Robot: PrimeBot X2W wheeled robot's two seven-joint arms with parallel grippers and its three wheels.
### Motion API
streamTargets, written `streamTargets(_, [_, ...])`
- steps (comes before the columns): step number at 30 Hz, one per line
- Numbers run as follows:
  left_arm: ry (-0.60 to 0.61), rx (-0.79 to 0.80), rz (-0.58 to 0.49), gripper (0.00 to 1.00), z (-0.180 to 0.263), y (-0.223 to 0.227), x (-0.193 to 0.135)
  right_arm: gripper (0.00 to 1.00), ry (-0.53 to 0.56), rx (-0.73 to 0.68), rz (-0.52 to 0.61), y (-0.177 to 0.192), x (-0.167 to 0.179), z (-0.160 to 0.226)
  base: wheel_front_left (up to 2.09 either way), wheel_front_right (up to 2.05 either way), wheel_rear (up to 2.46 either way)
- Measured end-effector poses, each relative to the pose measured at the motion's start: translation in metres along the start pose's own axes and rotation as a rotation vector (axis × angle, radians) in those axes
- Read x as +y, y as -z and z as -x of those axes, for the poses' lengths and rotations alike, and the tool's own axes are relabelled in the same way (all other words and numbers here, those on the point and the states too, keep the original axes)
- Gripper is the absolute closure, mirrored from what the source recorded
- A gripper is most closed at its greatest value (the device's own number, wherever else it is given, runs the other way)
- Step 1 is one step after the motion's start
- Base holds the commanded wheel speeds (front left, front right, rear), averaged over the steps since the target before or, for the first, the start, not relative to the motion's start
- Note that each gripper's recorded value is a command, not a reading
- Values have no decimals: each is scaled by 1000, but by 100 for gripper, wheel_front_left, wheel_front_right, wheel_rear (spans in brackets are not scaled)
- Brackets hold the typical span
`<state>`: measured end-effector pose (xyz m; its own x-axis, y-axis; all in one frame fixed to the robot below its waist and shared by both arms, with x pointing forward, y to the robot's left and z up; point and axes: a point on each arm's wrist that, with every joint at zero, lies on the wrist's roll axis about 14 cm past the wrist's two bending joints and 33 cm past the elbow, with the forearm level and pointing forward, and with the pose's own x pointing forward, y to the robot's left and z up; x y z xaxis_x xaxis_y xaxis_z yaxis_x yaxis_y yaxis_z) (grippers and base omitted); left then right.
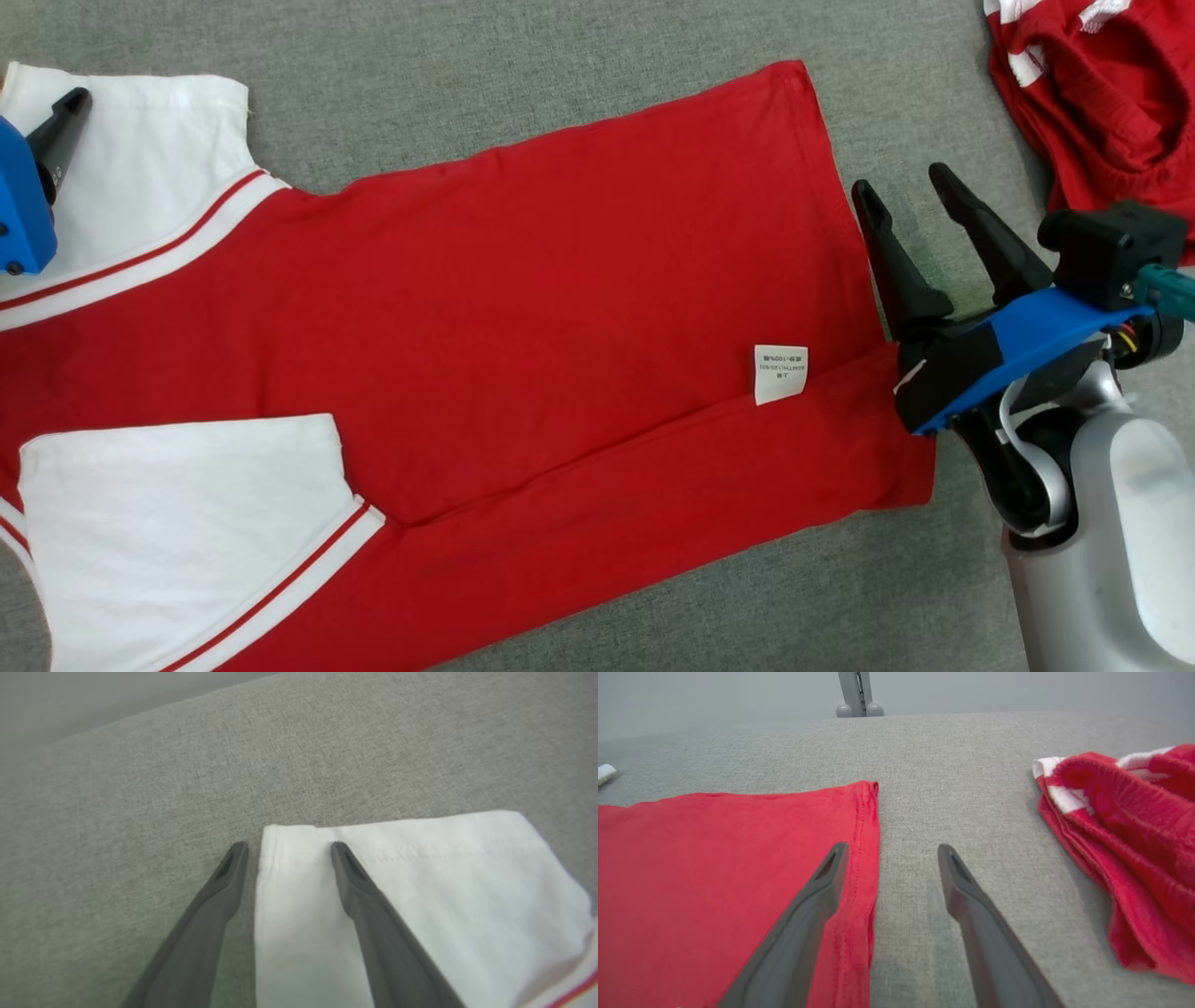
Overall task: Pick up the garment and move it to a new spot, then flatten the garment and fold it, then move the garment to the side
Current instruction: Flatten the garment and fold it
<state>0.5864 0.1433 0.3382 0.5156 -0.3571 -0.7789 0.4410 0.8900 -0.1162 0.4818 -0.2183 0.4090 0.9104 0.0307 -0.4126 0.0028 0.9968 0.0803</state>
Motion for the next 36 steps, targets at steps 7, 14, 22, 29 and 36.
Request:
streamTargets(7, [32, -15, -26, 100, 3, -1, -12, 0, -25, -28, 29, -13, 6, -11, 0, 0, 0])
streamTargets(14, [-2, -183, -79, 100, 33, -28, -10, 0, -44, 16, 111, -35, 6, -35, 0, 0, 0])
streamTargets(22, [1, -299, -107, 100, 66, -42, -16, 0, -65, 201, 180, -28, 12, -72, 0, 0, 0])
streamTargets(29, [28, -329, -115, 100, 75, -39, -26, 0, -90, 354, 192, -2, 22, -83, 0, 0, 0])
streamTargets(36, [51, -335, -120, 100, 77, -37, -34, 73, -99, 399, 214, 3, 25, -85, 0, 0, 0])
